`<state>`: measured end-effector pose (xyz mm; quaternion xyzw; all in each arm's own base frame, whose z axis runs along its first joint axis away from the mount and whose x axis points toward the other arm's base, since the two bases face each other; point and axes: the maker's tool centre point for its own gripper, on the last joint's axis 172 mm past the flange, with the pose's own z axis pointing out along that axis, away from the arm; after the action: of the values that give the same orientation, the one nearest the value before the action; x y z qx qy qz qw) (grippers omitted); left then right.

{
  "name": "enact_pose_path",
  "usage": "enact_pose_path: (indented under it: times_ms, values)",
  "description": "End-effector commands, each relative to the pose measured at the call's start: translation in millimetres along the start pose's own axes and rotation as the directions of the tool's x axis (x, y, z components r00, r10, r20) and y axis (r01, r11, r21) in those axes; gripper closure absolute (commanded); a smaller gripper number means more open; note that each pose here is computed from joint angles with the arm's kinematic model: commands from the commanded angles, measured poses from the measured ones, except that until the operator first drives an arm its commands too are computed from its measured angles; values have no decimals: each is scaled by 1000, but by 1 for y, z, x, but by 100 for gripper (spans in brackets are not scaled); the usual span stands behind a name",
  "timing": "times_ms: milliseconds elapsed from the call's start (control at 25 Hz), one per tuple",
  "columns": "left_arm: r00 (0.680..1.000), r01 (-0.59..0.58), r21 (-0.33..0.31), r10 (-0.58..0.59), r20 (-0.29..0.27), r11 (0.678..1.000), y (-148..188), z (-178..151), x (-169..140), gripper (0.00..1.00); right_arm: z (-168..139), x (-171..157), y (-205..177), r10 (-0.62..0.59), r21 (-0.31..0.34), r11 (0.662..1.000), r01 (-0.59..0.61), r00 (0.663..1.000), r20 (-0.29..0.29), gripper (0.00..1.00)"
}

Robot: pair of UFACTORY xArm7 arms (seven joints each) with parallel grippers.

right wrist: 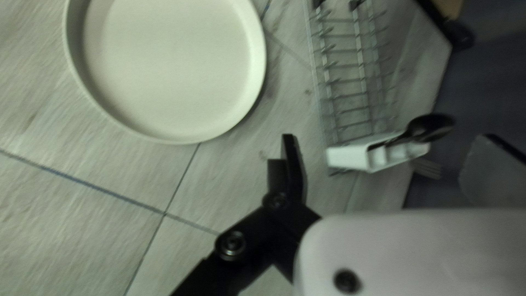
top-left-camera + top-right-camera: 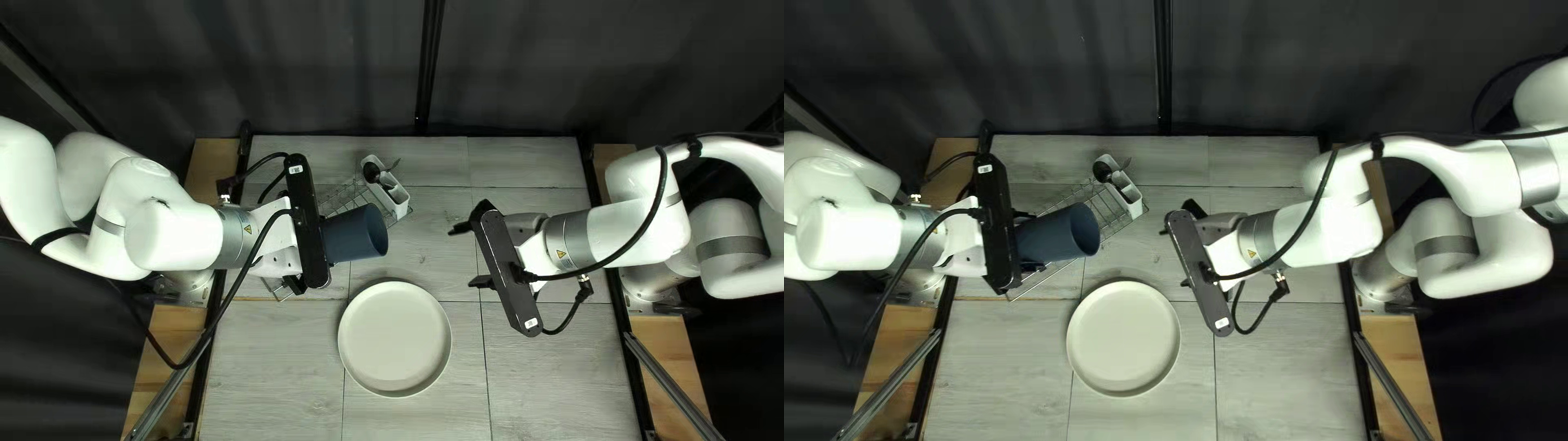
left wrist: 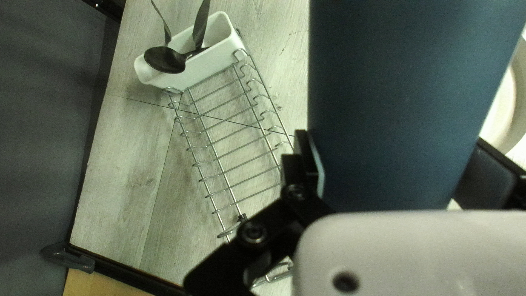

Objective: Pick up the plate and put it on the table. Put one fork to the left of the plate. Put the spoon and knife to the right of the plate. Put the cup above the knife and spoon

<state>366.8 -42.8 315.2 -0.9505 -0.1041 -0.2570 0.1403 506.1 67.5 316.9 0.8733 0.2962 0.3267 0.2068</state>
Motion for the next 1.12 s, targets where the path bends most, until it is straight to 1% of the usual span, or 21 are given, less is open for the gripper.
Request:
enact_pose_path:
  times_ms: [40, 320, 520, 760, 920, 1040, 1080, 1120]
  values:
    - [1000, 0, 0, 0, 0, 1000, 0, 0, 0, 100, 6, 24, 12, -40, -40, 998, 38, 998, -41, 0]
    - [1000, 0, 0, 0, 0, 1000, 0, 0, 0, 100, 32, 56, 23, -99, -68, 993, 93, 990, -97, 0]
    - [1000, 0, 0, 0, 0, 1000, 0, 0, 0, 100, 56, 70, 26, -118, -67, 992, 111, 986, -117, 0]
    - [1000, 0, 0, 0, 0, 1000, 0, 0, 0, 100, 78, 84, 29, -136, -64, 990, 129, 983, -123, 0]
    - [1000, 0, 0, 0, 0, 1000, 0, 0, 0, 100, 88, 82, 32, -135, -58, 990, 129, 983, -122, 0]
    - [1000, 0, 0, 0, 0, 1000, 0, 0, 0, 100, 88, 82, 32, -135, -58, 990, 129, 983, -122, 0]
    - [1000, 0, 0, 0, 0, 1000, 0, 0, 0, 100, 88, 82, 32, -135, -58, 990, 129, 983, -122, 63]
    - [1000, 0, 0, 0, 0, 1000, 0, 0, 0, 100, 88, 82, 32, -135, -58, 990, 129, 983, -122, 96]
